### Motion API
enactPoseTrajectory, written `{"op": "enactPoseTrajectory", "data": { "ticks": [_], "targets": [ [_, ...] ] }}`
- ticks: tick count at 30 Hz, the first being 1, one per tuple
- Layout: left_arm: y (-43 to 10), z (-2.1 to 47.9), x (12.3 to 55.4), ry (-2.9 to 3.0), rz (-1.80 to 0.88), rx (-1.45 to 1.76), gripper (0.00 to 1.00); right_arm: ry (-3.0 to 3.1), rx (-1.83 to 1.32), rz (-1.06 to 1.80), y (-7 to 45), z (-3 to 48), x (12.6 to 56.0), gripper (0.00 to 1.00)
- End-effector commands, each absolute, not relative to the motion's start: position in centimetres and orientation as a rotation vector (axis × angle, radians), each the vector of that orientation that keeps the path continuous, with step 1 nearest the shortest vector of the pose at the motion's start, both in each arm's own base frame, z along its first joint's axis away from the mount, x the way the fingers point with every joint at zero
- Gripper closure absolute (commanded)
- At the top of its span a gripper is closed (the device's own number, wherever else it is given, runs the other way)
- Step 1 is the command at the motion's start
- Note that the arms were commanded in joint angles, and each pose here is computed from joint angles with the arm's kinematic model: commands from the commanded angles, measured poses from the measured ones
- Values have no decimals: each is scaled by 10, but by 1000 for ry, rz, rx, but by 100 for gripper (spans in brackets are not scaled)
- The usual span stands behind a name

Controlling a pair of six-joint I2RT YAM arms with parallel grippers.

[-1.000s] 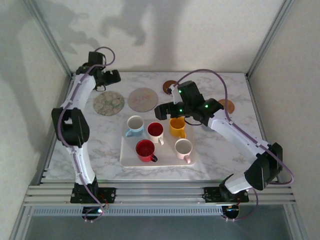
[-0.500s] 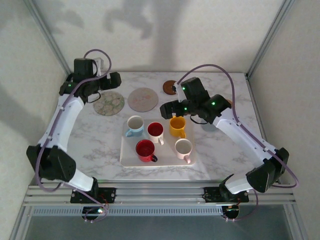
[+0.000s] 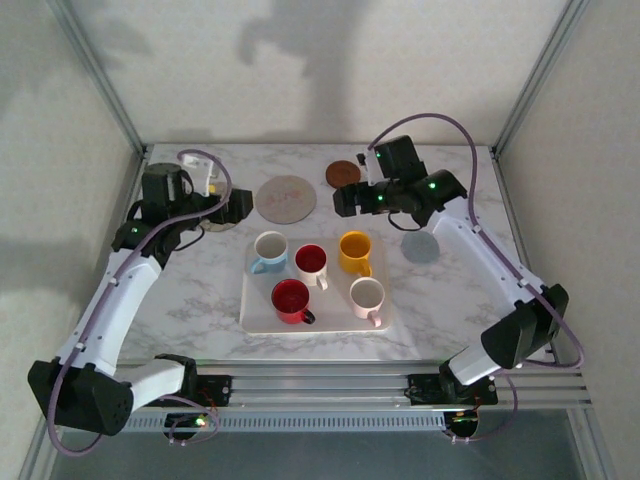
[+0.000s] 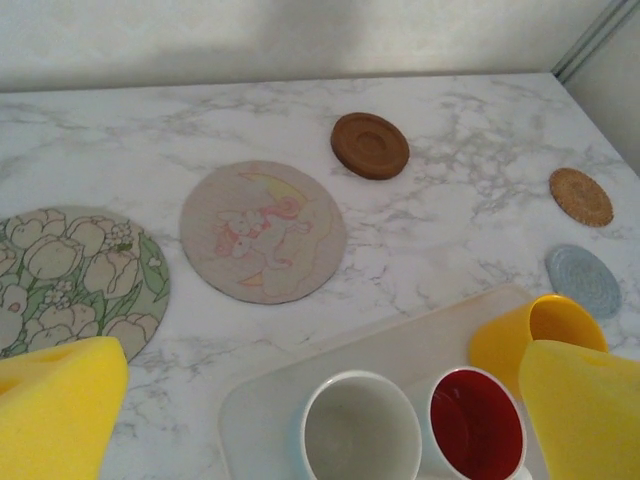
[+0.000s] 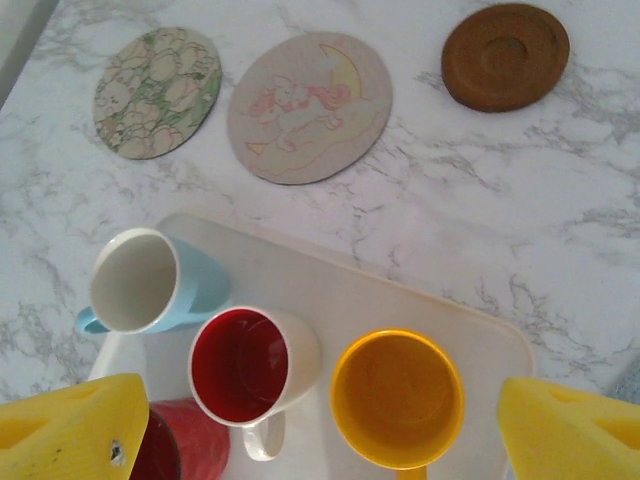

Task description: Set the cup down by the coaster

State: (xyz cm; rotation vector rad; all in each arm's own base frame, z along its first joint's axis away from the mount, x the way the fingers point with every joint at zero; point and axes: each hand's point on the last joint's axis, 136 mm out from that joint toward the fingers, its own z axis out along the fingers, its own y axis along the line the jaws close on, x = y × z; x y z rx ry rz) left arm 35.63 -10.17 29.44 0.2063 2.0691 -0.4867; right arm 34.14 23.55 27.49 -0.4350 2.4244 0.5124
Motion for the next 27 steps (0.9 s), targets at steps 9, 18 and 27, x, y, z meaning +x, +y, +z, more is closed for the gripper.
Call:
{"op": "enactPoseTrajectory", "data": {
  "ticks": [9, 18, 27],
  "targets": [
    [-123, 283, 345, 2047, -516, 287, 0, 2473, -360, 547, 229, 265, 387, 26],
    [-115, 275, 349, 2050, -476, 233, 0, 2510, -301, 586, 234, 244, 429, 47],
    [-114, 265, 351, 2074, -459, 233, 0, 2557, -294, 591, 244, 222, 462, 66]
  ]
}}
